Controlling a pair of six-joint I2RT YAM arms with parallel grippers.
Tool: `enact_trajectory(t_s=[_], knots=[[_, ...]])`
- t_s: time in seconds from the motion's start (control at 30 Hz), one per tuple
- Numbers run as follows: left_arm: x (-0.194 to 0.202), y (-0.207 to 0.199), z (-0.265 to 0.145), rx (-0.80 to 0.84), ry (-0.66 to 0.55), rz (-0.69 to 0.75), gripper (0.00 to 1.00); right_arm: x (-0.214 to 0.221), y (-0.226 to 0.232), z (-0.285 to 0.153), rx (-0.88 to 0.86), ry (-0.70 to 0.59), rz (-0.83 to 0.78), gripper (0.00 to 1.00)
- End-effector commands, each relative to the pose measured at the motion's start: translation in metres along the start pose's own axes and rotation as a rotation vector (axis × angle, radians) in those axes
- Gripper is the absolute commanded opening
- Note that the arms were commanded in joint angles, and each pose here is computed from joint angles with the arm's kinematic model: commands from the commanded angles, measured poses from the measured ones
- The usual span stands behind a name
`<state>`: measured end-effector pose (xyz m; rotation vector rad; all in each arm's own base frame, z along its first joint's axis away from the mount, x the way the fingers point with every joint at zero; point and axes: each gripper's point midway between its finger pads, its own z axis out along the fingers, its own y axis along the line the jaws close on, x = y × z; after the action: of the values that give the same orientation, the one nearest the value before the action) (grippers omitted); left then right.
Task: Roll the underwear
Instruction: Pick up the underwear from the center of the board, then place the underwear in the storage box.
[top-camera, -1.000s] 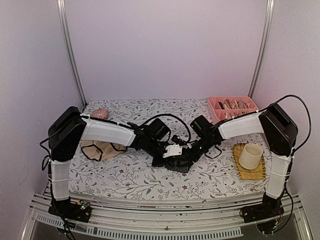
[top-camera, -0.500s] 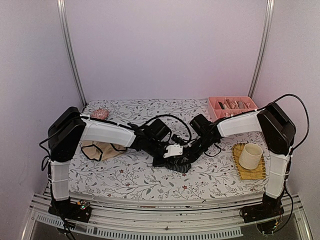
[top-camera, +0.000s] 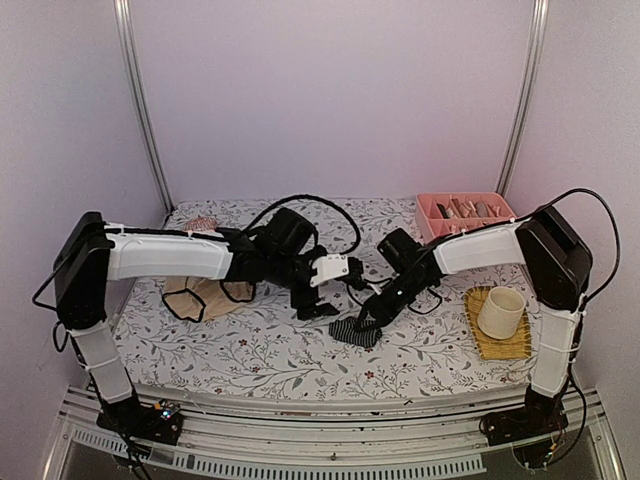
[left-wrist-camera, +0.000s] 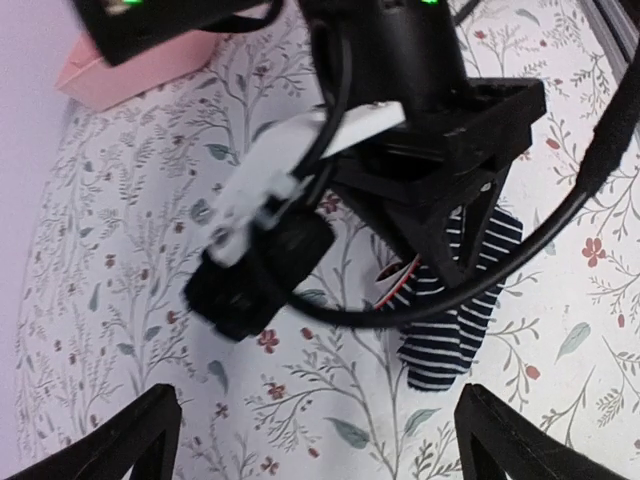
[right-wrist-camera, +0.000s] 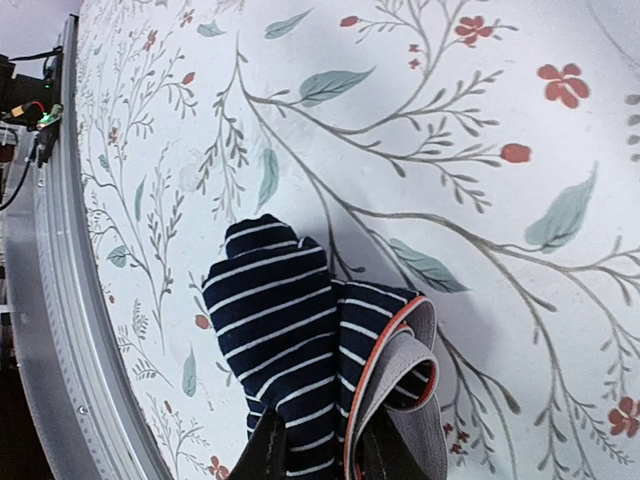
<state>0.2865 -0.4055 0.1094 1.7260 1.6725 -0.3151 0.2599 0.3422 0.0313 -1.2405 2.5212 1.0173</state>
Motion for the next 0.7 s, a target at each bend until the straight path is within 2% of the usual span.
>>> enact_trajectory(t_s=[0.0, 0.17, 0.33, 0.5, 0.67], knots=[[0.005, 0.041, -0.045, -0.124, -0.048, -0.076, 0.98, -0.008, -0.025, -0.033, 0.168, -0.049, 0.043, 0.02], [0.041, 0.071, -0.073, -0.224, -0.036, -0.19, 0.98, -0.063, -0.054, -0.108, 0.376, -0.266, 0.035, 0.02], [0.07, 0.084, -0.092, -0.302, -0.048, -0.256, 0.98, -0.106, -0.086, -0.192, 0.622, -0.446, 0.006, 0.02], [0.073, 0.086, -0.105, -0.362, -0.079, -0.271, 0.99, -0.144, -0.129, -0.27, 0.782, -0.593, 0.029, 0.02], [0.071, 0.086, -0.117, -0.397, -0.116, -0.288, 0.99, -0.161, -0.185, -0.326, 0.914, -0.698, 0.168, 0.02]])
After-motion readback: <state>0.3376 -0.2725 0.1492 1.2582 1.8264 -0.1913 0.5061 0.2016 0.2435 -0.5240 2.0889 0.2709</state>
